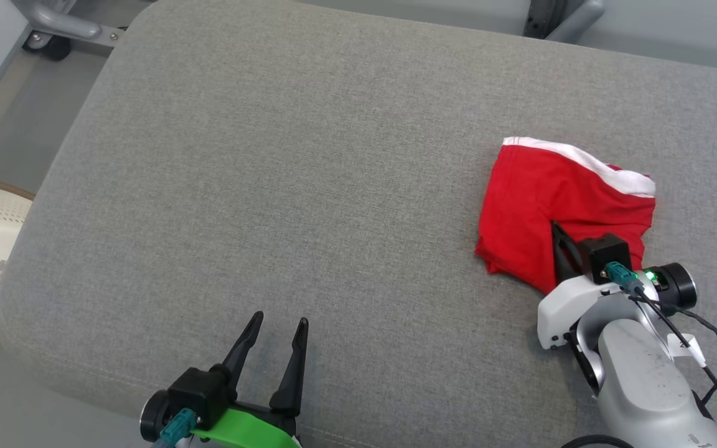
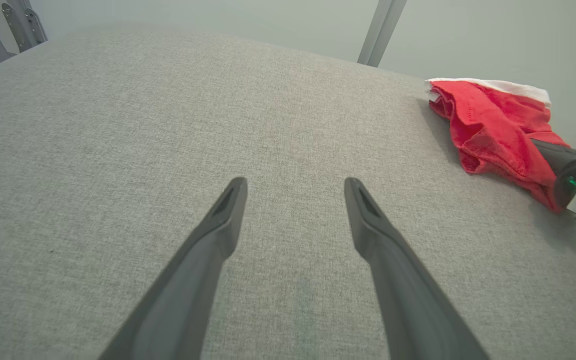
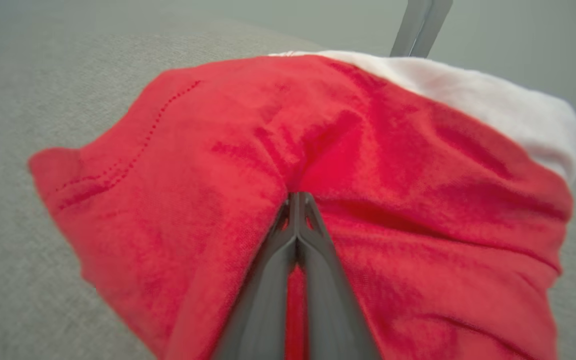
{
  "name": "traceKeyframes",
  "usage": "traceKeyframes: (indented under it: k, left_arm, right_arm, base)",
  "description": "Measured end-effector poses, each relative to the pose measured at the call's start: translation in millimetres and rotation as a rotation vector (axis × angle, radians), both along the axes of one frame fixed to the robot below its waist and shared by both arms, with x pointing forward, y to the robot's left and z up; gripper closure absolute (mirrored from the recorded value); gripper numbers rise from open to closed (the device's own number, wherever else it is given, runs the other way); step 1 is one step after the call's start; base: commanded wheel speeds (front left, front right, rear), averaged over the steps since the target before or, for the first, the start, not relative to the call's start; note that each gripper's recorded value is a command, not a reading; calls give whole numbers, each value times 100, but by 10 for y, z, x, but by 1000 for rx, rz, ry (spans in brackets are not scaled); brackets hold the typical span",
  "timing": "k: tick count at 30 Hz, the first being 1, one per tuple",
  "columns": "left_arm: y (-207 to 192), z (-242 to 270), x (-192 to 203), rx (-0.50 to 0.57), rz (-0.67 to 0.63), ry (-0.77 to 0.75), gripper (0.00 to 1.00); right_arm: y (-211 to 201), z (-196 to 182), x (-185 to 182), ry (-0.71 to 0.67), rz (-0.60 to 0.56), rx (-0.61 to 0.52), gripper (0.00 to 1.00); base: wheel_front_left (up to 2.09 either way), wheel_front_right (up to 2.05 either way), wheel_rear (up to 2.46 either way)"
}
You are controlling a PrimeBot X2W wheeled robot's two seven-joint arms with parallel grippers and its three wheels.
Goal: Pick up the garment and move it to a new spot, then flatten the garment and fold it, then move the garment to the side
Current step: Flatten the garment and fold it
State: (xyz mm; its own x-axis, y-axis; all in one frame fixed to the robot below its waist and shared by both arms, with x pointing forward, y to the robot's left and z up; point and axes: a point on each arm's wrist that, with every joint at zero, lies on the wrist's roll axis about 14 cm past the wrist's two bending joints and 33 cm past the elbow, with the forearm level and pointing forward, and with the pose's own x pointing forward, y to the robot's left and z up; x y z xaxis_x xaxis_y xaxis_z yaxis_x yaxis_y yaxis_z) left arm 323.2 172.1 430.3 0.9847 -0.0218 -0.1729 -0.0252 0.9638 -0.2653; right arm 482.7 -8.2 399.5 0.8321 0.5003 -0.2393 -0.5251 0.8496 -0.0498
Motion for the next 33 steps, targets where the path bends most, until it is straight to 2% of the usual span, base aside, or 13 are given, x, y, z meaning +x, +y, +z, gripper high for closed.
traceKeyframes:
  k: [8, 20, 21, 22, 23, 24, 33]
  left_arm:
    - [88, 46, -156, -6, 45, -13, 0]
    - [71, 96, -289, -22, 51, -39, 0]
    - [59, 96, -293, -22, 47, -40, 0]
    - [49, 102, -288, -21, 42, -43, 0]
    - [37, 136, -261, -17, 32, -57, 0]
    - [32, 153, -251, -16, 28, -64, 0]
    - [188, 129, -382, 2, 60, -67, 0]
  right_arm:
    - [290, 173, -168, -33, 78, 26, 100]
    - [140, 362, -449, -71, 56, 53, 100]
    - [94, 378, -481, -75, 45, 57, 96]
    - [44, 400, -507, -82, 33, 59, 75]
    - [-93, 474, -544, -106, -4, 67, 26]
    - [-181, 511, -561, -118, -29, 71, 0]
    - [-1028, 598, -976, -150, -259, 78, 0]
  base:
    - [0, 0, 0]
    - [0, 0, 0]
    - [0, 0, 0]
    - [0, 0, 0]
    - [0, 0, 0]
    - [0, 0, 0]
    - [0, 0, 0]
